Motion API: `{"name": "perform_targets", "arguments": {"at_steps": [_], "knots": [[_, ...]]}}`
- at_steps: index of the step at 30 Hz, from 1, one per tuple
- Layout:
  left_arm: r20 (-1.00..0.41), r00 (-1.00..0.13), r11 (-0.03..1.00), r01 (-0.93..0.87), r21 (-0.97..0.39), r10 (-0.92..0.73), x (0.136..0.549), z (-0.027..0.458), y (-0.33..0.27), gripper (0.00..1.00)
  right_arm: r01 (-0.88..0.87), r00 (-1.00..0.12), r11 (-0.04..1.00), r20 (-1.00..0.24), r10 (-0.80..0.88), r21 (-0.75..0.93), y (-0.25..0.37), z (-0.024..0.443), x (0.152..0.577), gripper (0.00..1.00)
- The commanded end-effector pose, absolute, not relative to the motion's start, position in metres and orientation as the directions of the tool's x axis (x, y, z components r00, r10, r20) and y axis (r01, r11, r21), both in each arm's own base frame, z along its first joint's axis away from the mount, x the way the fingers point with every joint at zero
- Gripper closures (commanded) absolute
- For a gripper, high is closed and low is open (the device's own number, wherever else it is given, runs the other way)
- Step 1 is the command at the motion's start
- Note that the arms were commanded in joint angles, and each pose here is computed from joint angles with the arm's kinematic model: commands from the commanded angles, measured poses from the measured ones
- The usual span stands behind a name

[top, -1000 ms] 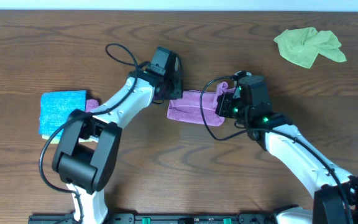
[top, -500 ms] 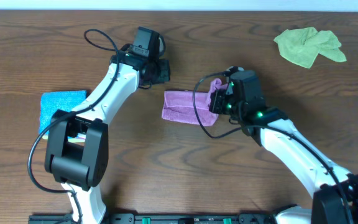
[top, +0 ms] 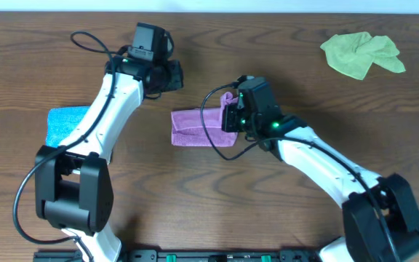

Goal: Fold the cloth

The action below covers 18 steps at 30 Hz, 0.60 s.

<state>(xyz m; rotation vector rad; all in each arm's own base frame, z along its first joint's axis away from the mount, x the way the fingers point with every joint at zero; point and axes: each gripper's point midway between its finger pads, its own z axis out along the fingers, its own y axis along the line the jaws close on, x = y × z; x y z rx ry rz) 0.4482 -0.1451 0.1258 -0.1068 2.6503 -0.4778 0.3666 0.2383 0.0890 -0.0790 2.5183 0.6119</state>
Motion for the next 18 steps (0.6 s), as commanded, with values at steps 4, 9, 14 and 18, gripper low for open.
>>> {"name": "perform_targets", "arguments": {"at_steps": [4, 9, 14, 18], "knots": [[-0.408, -0.903, 0.944, 0.006, -0.331, -0.137, 0.443, 0.137, -0.135, 0.94, -0.22, -0.831, 0.897, -0.555, 0.034, 0.384, 0.253, 0.098, 0.368, 0.99], [-0.403, -0.906, 0.946, 0.004, -0.324, -0.134, 0.44, 0.139, -0.129, 0.94, -0.232, -0.826, 0.893, -0.563, 0.029, 0.386, 0.257, 0.101, 0.369, 0.99], [-0.336, -0.93, 0.93, -0.014, -0.368, -0.147, 0.426, 0.139, -0.127, 0.94, -0.23, -0.824, 0.895, -0.566, 0.029, 0.381, 0.256, 0.102, 0.37, 0.99], [-0.276, -0.95, 0.927, -0.031, -0.374, -0.143, 0.412, 0.134, -0.127, 0.94, -0.236, -0.817, 0.898, -0.576, 0.024, 0.371, 0.256, 0.104, 0.371, 0.99]]}}
